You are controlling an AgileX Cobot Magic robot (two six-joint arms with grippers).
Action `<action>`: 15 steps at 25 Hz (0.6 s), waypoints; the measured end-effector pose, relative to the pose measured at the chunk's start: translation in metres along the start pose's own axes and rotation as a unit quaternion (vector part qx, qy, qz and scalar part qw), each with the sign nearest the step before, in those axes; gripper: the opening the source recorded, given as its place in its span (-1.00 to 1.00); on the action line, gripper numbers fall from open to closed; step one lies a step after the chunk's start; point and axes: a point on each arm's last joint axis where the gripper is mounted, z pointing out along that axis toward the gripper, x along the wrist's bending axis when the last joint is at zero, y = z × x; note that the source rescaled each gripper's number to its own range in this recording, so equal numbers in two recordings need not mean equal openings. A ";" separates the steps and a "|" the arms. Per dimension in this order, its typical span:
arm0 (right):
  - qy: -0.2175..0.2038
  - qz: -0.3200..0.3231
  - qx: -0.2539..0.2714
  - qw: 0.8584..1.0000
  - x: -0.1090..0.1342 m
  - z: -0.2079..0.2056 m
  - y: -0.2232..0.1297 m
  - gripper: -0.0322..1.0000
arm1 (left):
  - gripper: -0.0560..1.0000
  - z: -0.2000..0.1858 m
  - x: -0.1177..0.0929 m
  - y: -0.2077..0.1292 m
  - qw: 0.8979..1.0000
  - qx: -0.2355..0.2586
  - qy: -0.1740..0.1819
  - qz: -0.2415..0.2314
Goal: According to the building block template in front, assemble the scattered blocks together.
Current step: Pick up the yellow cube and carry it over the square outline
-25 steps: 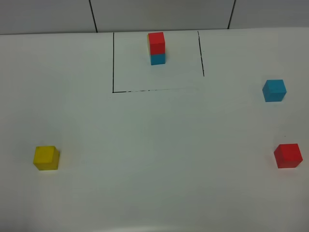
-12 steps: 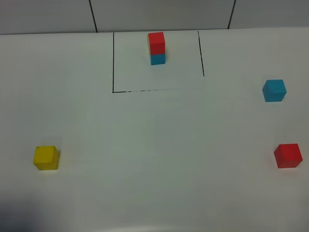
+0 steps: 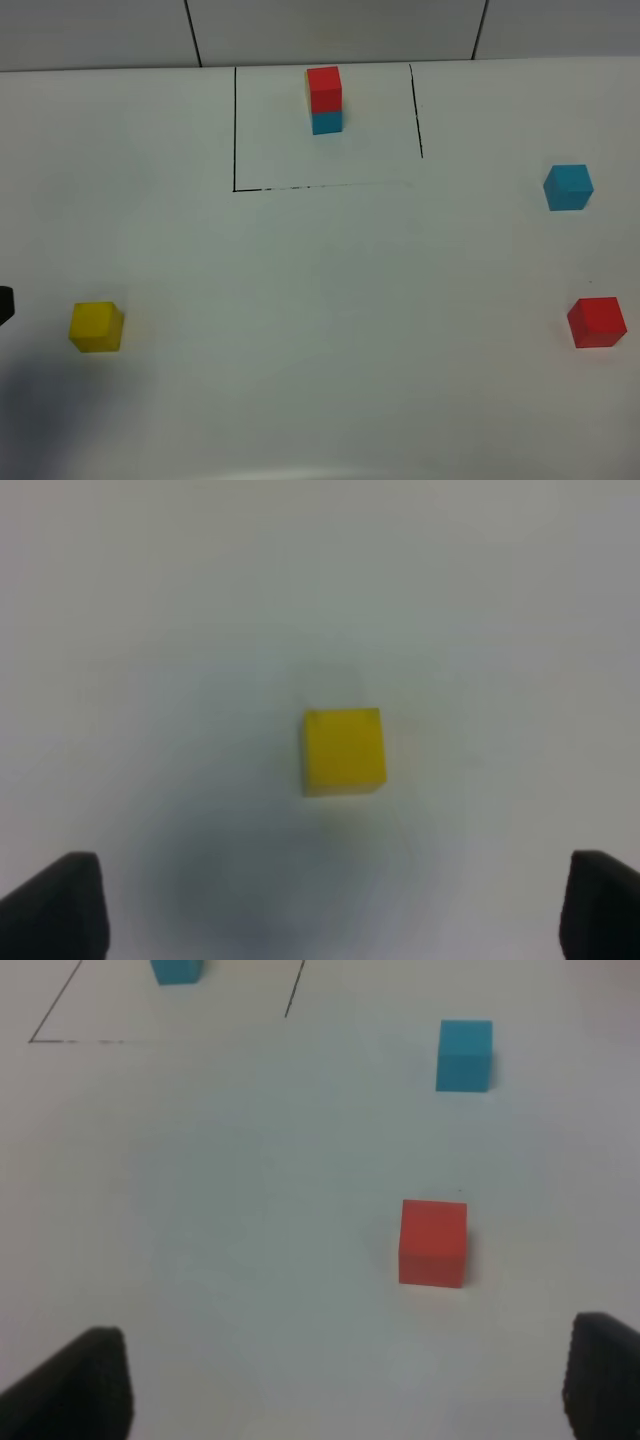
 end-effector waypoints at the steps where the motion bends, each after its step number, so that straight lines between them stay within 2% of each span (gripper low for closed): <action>1: 0.000 0.000 0.000 1.000 0.000 0.000 0.000 0.52 | 1.00 0.006 0.000 0.003 1.000 0.010 0.000 -0.001; 5: 0.000 0.000 0.000 1.000 0.000 0.000 0.000 0.52 | 1.00 0.036 0.001 0.014 0.998 0.057 -0.008 -0.013; 11: 0.000 -0.003 0.000 1.000 0.000 0.000 0.000 0.52 | 0.99 0.091 0.005 0.019 0.987 0.156 -0.011 -0.022; 15: 0.001 -0.002 0.000 1.000 0.000 0.000 0.000 0.52 | 0.99 0.116 -0.002 0.033 0.980 0.200 -0.017 -0.001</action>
